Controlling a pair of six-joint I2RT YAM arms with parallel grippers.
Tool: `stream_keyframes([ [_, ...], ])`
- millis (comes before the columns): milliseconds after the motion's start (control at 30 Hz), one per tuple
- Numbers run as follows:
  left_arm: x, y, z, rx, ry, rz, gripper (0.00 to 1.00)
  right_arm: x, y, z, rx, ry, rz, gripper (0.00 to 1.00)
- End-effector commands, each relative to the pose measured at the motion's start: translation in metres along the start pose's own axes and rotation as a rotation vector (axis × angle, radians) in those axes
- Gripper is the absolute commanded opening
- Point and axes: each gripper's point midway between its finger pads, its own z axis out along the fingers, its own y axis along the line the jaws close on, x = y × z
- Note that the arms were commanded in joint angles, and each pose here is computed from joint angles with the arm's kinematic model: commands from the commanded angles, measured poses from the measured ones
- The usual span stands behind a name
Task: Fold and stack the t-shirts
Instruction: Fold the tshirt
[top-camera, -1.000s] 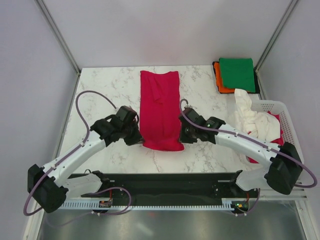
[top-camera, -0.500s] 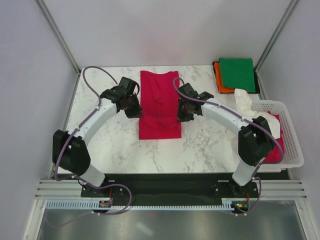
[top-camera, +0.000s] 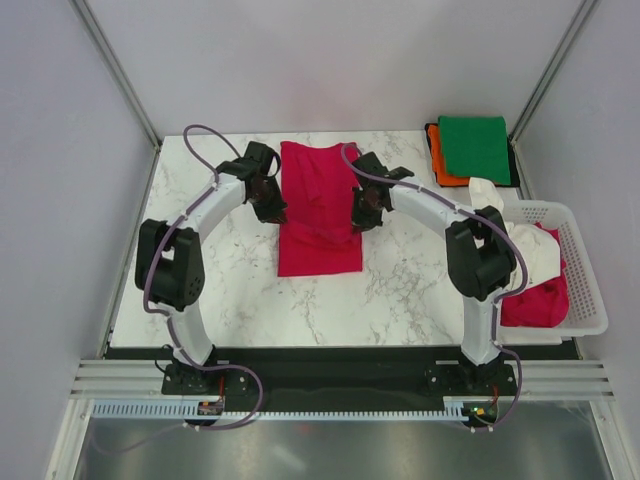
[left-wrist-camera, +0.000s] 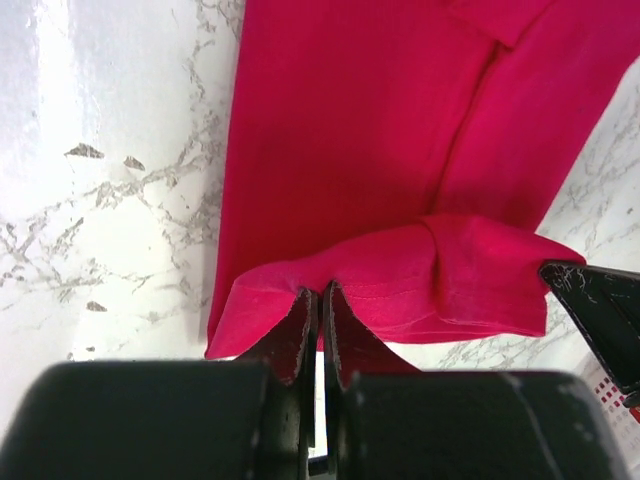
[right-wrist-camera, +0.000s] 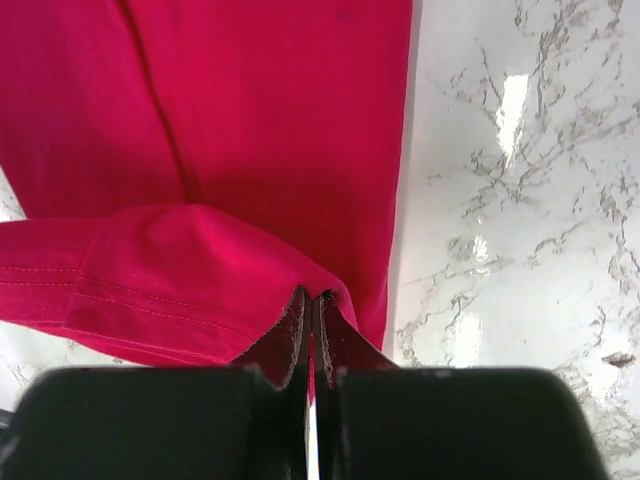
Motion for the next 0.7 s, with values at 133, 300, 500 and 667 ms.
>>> stream_keyframes([
  [133, -0.036, -0.015, 0.018, 0.073, -0.018, 0.042, 0.16, -0.03, 0.002, 0.016, -0.031, -0.008, 0.004, 0.21],
  [300, -0.055, 0.002, 0.022, 0.054, 0.021, 0.033, 0.55, -0.074, 0.003, -0.003, -0.094, -0.038, 0.027, 0.71],
  [500, -0.064, 0.027, -0.016, 0.032, -0.032, 0.038, 0.56, -0.057, 0.002, -0.045, -0.082, -0.071, -0.028, 0.71],
  [667, -0.029, 0.043, -0.053, 0.041, -0.042, 0.064, 0.56, 0.006, 0.049, -0.078, -0.157, -0.087, -0.146, 0.71],
])
